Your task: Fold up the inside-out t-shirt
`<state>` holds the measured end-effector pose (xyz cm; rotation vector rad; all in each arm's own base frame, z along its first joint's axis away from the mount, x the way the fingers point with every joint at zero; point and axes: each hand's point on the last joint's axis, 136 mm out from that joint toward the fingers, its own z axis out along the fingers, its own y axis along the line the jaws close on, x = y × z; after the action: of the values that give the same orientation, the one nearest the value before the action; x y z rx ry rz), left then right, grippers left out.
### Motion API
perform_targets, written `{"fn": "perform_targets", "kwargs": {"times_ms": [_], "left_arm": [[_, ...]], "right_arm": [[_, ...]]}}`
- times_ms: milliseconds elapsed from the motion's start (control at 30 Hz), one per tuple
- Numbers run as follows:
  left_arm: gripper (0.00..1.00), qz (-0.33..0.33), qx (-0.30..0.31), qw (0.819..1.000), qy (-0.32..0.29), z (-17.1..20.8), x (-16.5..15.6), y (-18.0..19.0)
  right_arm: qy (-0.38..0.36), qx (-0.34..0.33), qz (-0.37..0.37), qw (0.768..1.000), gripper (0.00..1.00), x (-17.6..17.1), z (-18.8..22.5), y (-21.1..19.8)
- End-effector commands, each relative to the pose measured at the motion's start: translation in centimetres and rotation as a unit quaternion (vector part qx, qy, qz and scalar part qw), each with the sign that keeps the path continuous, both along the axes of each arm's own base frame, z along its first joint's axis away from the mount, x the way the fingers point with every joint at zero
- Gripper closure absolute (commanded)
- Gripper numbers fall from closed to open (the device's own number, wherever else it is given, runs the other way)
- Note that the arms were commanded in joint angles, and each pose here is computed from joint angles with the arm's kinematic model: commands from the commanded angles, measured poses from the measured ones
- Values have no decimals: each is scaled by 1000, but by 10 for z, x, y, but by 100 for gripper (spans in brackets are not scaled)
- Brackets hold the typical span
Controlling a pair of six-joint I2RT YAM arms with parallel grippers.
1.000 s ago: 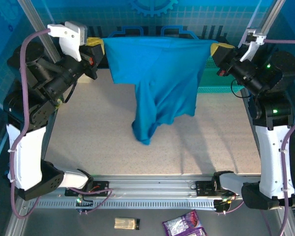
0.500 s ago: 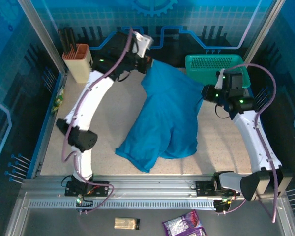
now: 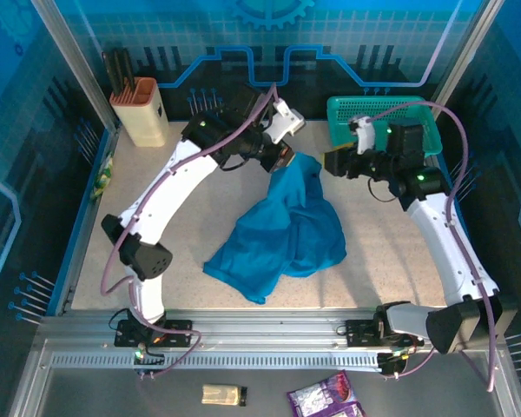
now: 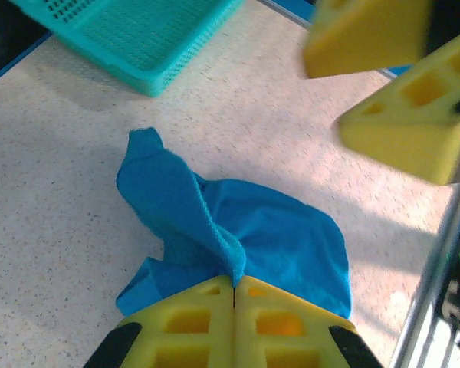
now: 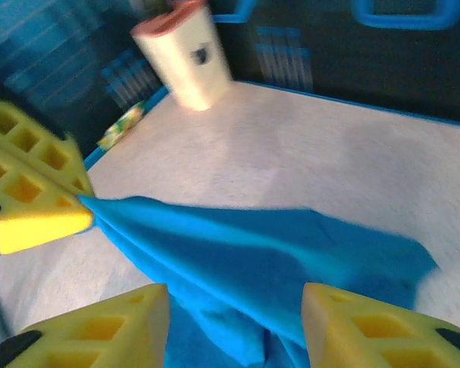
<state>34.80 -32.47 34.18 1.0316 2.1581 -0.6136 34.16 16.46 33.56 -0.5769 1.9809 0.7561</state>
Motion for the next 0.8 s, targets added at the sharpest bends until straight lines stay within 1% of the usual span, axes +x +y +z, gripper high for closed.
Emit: {"fn": "perform_targets", "kwargs": {"times_ms": [0,133,200,267,333,400,567,633,700,767], "left_arm": [[100,-60,-12,997,-42,21,-31,2],[100,-83,-25,995,-43,27,-52,9],[100,-89,-29,995,-45,29,-60,12],[100,-93,-30,994,-44,29,-65,14],[100,-93,-29,994,-42,27,-67,16],[100,-94,-26,994,-37,24,-69,17],[100,-100,-25,994,-32,22,-73,17],[100,-105,-25,994,-31,22,-75,17],[100,-107,-24,994,-29,21,-77,18],[100,-111,-25,993,-28,21,-79,18]], "right_arm": [[-116,-37,162,979,46,-21,13,37],[-159,-55,252,953,41,-39,8,48],[-181,-59,297,936,37,-53,7,55],[-198,-59,329,921,35,-63,6,61],[-208,-54,349,912,36,-69,7,67],[-207,-49,361,908,40,-71,7,71],[-199,-60,369,906,58,-65,2,81],[-196,-62,375,904,62,-66,1,82],[-196,-64,376,903,69,-65,1,82],[-195,-69,374,904,72,-62,-1,82]]}}
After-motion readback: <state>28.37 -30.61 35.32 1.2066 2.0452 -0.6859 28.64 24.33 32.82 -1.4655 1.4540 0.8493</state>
